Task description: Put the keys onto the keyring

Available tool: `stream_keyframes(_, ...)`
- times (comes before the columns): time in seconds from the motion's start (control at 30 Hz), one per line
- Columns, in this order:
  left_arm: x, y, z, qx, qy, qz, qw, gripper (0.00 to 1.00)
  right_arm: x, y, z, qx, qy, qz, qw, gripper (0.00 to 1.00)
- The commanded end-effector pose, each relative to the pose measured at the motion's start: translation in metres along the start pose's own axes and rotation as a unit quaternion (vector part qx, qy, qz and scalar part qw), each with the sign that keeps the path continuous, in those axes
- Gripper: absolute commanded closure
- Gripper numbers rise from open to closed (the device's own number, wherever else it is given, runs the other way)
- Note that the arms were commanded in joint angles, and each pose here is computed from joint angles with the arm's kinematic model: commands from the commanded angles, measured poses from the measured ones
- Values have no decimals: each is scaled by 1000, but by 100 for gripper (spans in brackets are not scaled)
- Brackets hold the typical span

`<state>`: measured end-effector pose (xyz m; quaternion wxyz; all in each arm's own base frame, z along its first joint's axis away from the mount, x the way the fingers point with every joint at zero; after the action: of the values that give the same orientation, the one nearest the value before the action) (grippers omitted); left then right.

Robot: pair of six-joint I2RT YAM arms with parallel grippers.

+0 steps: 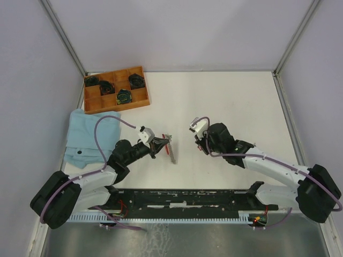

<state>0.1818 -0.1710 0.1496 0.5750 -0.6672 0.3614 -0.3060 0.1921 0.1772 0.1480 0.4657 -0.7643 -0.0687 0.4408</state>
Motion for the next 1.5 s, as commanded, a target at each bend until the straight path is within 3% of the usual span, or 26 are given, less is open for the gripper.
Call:
stream_keyframes(0.0, 4, -16, -3, 72, 49, -51, 995, 97, -25, -35, -1, -76, -58, -56, 994, 99)
stream_keyframes(0.13, 6, -15, -4, 97, 82, -50, 991, 97, -35, -51, -4, -79, -77, -54, 992, 99)
stream_keyframes(0.27, 10, -11, -4, 121, 116, -42, 985, 97, -38, -59, 2, -97, -122, -90, 984, 99)
stream_keyframes(0.7, 17, -6, -7, 167, 212, -28, 962, 97, -43, -70, 22, -205, -285, -139, 926, 99)
stream_keyframes(1.03, 16, -6, -11, 183, 250, -21, 951, 97, -37, -76, 23, -221, -299, -139, 918, 99)
stream_keyframes(1.47, 18, -12, -10, 163, 232, -28, 959, 97, -28, -82, 28, -237, -282, -165, 915, 99)
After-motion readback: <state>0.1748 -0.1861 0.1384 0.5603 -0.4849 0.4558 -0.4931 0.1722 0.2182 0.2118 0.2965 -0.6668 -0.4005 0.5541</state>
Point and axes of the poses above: each gripper's point midway between its finger pads, its own x axis out along the fingers, its own z axis along the line the jaws close on, y = z × x, the point moved 9 cm from there along -x, back along the fingers, and after that the axes turned 5 degrees about -x, right-handed, at the moved point
